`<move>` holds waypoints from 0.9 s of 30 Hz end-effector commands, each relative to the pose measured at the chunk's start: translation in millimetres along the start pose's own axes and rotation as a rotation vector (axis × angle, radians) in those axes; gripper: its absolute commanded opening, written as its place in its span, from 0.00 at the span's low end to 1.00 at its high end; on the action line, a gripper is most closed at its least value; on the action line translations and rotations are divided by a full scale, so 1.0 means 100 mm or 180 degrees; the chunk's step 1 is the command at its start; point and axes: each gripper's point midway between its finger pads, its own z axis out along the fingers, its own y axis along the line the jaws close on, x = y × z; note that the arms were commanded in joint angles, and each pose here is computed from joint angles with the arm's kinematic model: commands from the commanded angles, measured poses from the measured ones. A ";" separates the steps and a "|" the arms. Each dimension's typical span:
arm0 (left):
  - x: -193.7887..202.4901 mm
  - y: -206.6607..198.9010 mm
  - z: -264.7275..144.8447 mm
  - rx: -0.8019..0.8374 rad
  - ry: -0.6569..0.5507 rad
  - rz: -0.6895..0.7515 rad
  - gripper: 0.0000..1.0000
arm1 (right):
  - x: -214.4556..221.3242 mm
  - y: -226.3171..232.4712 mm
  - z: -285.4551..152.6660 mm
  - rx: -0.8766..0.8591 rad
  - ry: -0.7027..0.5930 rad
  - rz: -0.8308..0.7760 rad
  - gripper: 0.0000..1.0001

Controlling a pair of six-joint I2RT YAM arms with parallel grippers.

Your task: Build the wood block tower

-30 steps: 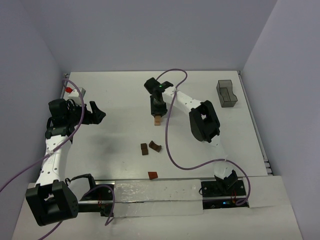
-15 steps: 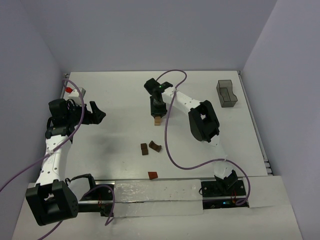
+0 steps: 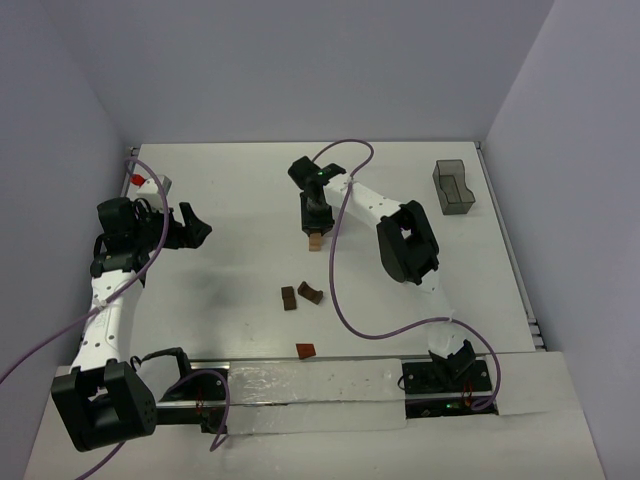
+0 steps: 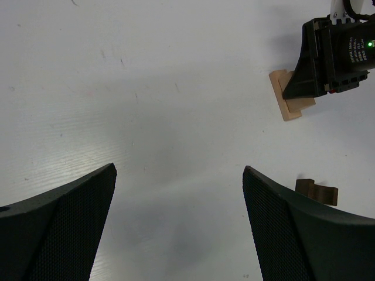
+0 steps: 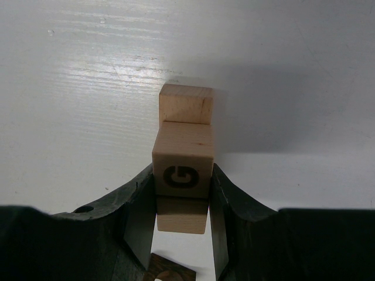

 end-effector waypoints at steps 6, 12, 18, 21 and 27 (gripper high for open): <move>-0.10 0.04 0.00 -0.0049 -0.0120 0.0041 0.95 | -0.05 0.03 0.07 -0.0048 -0.0005 0.0047 0.28; -0.10 0.04 0.01 -0.0049 -0.0120 0.0041 0.95 | -0.03 0.04 0.08 -0.0057 0.0005 0.0048 0.39; -0.09 0.04 0.01 -0.0043 -0.0114 0.0038 0.95 | -0.01 0.05 0.09 -0.0066 0.0018 0.0037 0.54; -0.09 0.04 0.01 -0.0040 -0.0111 0.0042 0.95 | 0.00 0.06 0.10 -0.0065 0.0032 0.0032 0.62; -0.09 0.05 0.01 -0.0052 -0.0113 0.0040 0.95 | 0.04 0.08 0.12 -0.0062 0.0050 0.0023 0.63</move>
